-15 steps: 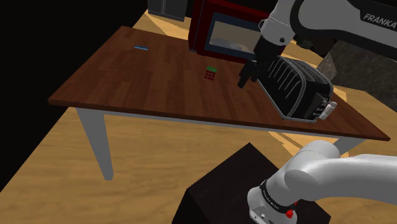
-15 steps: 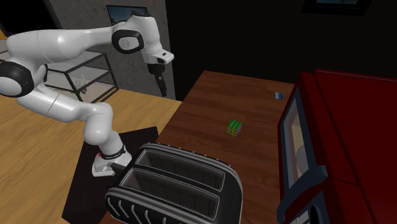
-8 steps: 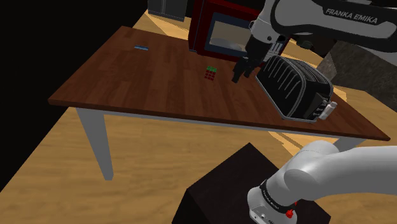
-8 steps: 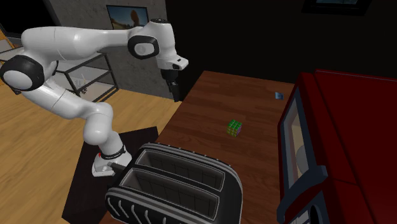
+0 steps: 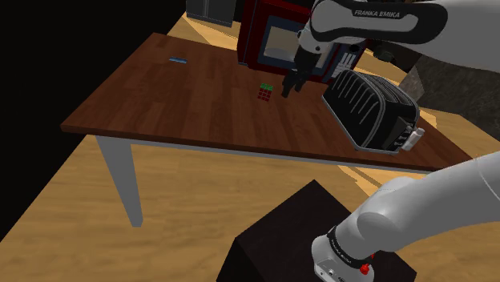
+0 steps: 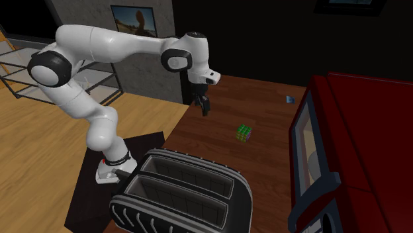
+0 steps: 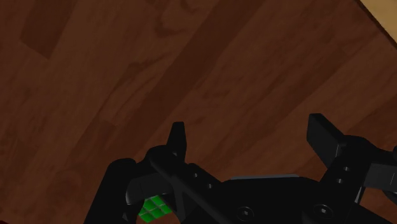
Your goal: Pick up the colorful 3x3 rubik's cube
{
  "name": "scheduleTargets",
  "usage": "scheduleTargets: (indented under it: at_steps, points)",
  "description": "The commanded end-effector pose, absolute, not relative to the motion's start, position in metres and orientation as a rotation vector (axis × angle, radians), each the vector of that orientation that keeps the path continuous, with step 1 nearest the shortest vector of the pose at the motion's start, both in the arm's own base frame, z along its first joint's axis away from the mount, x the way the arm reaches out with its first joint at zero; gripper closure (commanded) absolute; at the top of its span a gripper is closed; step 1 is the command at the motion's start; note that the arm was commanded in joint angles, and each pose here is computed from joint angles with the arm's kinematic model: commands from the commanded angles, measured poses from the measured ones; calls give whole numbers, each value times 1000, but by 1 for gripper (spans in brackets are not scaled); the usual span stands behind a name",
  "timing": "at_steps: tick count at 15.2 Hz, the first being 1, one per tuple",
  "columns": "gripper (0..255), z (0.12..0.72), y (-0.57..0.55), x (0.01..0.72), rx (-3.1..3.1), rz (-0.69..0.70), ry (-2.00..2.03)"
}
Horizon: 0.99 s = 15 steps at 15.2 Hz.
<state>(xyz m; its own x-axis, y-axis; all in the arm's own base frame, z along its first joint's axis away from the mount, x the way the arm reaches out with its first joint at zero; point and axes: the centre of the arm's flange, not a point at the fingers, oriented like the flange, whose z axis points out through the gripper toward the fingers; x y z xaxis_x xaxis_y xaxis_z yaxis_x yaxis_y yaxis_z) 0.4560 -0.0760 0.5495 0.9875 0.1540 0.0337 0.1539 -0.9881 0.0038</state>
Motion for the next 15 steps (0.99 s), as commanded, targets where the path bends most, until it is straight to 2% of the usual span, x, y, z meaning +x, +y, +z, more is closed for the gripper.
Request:
scheduleTargets:
  at_steps: [1,15]
  points:
    - [0,541,-91,479,3129,42,264]
    - [0,477,-177,636,3122,-35,405]
